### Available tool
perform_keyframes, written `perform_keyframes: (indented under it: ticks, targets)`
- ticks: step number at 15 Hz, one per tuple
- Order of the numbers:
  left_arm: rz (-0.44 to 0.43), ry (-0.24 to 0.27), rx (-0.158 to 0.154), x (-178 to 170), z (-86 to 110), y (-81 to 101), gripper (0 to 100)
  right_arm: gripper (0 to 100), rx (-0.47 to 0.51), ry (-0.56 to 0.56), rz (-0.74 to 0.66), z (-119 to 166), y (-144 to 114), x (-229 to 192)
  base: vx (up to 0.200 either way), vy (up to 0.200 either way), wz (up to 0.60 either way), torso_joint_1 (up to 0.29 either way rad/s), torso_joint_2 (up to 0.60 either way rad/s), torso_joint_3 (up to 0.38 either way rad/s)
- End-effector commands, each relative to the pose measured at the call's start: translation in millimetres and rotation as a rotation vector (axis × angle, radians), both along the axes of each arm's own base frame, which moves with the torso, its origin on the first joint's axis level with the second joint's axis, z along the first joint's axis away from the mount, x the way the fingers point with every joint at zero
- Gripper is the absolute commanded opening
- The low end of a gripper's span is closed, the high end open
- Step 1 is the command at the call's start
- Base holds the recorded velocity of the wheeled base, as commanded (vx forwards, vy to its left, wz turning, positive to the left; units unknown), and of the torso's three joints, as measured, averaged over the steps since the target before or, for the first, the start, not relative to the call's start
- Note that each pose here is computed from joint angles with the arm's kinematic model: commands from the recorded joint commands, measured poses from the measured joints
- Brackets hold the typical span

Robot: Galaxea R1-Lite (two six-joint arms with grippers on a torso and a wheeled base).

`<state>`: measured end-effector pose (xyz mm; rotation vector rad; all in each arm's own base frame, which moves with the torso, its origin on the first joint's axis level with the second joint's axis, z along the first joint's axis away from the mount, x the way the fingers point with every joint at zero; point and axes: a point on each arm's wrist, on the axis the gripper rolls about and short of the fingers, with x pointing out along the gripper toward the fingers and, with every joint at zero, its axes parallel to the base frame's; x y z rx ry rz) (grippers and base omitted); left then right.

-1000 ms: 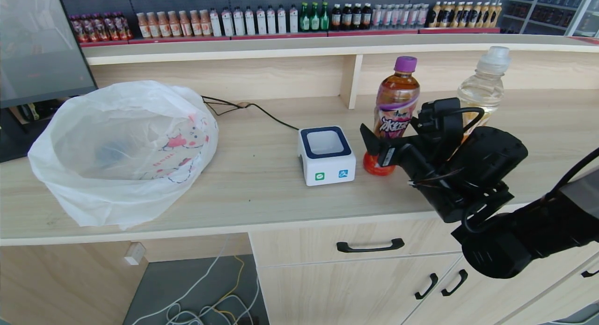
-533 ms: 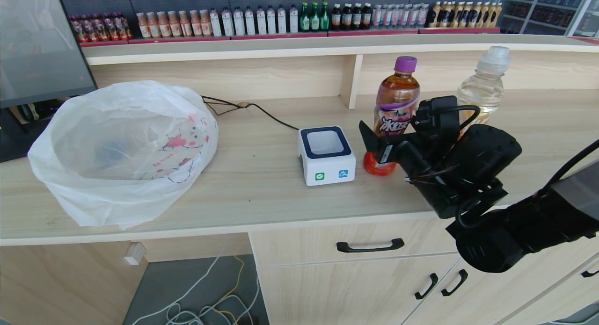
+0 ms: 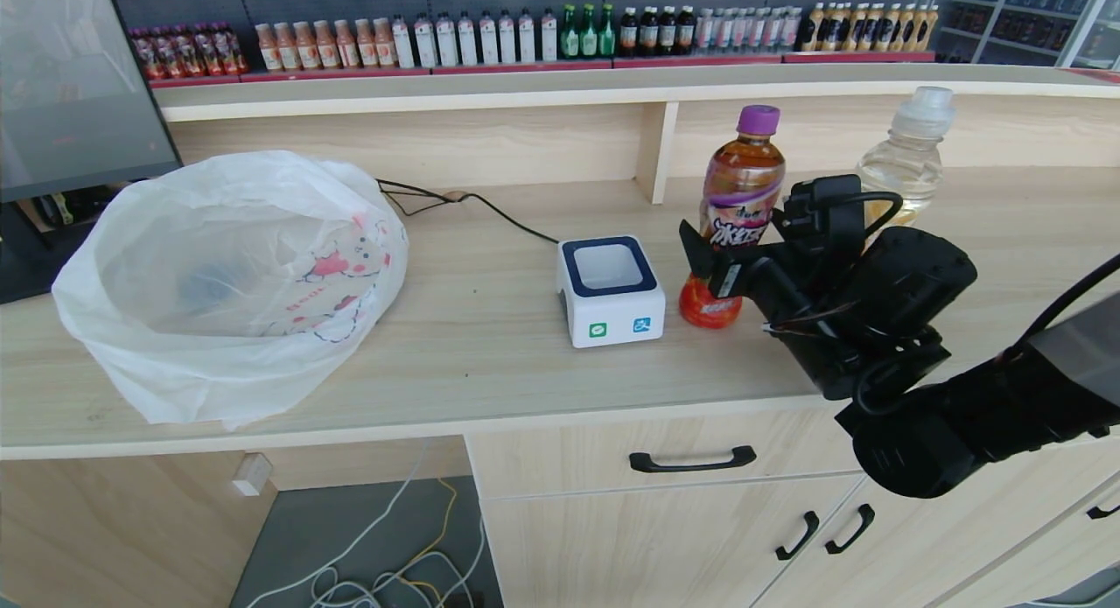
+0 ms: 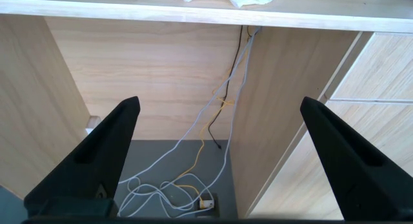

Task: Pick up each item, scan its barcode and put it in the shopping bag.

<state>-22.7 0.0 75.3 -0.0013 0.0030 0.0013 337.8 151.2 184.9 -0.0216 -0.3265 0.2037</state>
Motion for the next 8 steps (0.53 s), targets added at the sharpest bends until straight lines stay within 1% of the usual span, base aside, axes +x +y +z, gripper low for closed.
perform_keyframes:
  ticks: [1, 6, 7, 8]
  targets:
    - [-0.001, 0.0, 0.0, 0.0, 0.0, 0.0, 100, 100, 0.008, -0.019, -0.007, 5.7, -2.8, 1.3, 0.0, 0.0, 0.0, 0.0, 0.0, 0.0]
    - [0.0, 0.0, 0.0, 0.0, 0.0, 0.0, 100, 100, -0.002, -0.003, -0.004, 0.2, -3.3, 6.5, 0.0, 0.0, 0.0, 0.0, 0.0, 0.0]
    - [0.0, 0.0, 0.0, 0.0, 0.0, 0.0, 100, 0, 0.005, -0.007, -0.003, 0.9, -2.9, 7.7, 0.0, 0.0, 0.0, 0.0, 0.0, 0.0]
    - [0.0, 0.0, 0.0, 0.0, 0.0, 0.0, 100, 0, 0.036, -0.014, 0.006, 3.9, -2.1, 9.5, 0.0, 0.0, 0.0, 0.0, 0.0, 0.0]
